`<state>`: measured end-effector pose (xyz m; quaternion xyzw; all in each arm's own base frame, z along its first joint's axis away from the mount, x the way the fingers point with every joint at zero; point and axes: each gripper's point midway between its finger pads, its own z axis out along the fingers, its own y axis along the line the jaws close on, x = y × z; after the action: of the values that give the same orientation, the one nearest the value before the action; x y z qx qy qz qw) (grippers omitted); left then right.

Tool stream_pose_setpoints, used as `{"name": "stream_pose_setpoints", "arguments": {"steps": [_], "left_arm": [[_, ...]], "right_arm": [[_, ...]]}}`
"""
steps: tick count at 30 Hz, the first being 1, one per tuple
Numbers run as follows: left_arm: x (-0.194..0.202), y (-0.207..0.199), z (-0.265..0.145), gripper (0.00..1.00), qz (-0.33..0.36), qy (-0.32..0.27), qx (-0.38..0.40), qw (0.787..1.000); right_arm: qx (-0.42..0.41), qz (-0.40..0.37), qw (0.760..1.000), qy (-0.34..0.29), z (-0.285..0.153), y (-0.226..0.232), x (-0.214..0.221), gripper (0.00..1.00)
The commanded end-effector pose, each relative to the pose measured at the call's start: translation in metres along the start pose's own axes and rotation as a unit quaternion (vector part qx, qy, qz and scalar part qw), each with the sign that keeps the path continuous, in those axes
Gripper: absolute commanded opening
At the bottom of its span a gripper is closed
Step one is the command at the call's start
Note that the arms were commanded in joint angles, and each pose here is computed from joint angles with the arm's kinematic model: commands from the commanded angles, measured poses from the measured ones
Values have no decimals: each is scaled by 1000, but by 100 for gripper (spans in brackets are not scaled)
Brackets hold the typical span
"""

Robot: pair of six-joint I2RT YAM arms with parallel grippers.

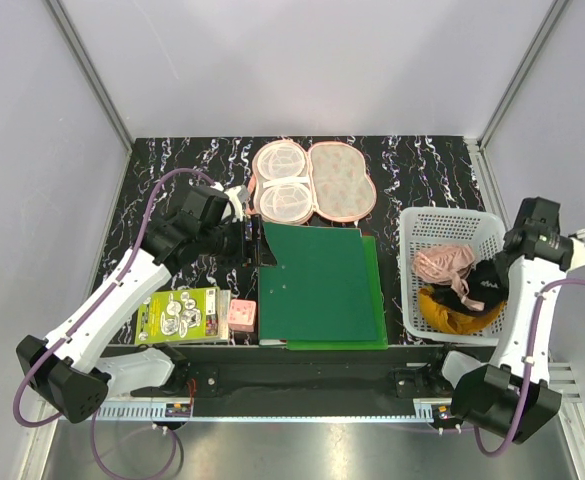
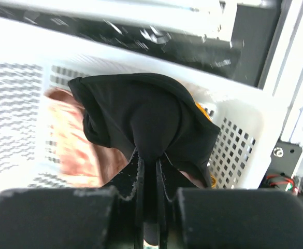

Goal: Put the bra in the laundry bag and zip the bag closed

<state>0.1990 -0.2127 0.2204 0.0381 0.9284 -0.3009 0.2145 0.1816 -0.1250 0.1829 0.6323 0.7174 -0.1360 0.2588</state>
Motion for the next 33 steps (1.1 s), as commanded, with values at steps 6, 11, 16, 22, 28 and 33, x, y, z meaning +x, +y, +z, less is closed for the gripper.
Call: {"name": "stream_pose_setpoints", "arguments": {"steps": [6, 11, 16, 22, 28, 33], "left_arm": [[-15, -15, -4, 75, -1, -11, 17, 1000], [-18, -16, -1, 75, -11, -11, 12, 1000], [-20, -14, 4, 75, -23, -13, 6, 1000], [-25, -15, 12, 75, -42, -21, 8, 999], [-46, -20, 12, 75, -50, -60, 9, 997], [-74, -10, 7, 82, -78, -106, 8, 991]], "right_arm": [[-96, 18, 993, -65, -75, 30, -58, 0], [-162, 14, 982, -92, -122, 50, -83, 0], [-190, -13, 976, -110, -141, 60, -92, 0], [-275, -82, 951, -116, -175, 94, -93, 0], [-451, -164, 873, -86, -243, 171, -76, 0], [-594, -216, 775, 5, -288, 247, -29, 0]]}}
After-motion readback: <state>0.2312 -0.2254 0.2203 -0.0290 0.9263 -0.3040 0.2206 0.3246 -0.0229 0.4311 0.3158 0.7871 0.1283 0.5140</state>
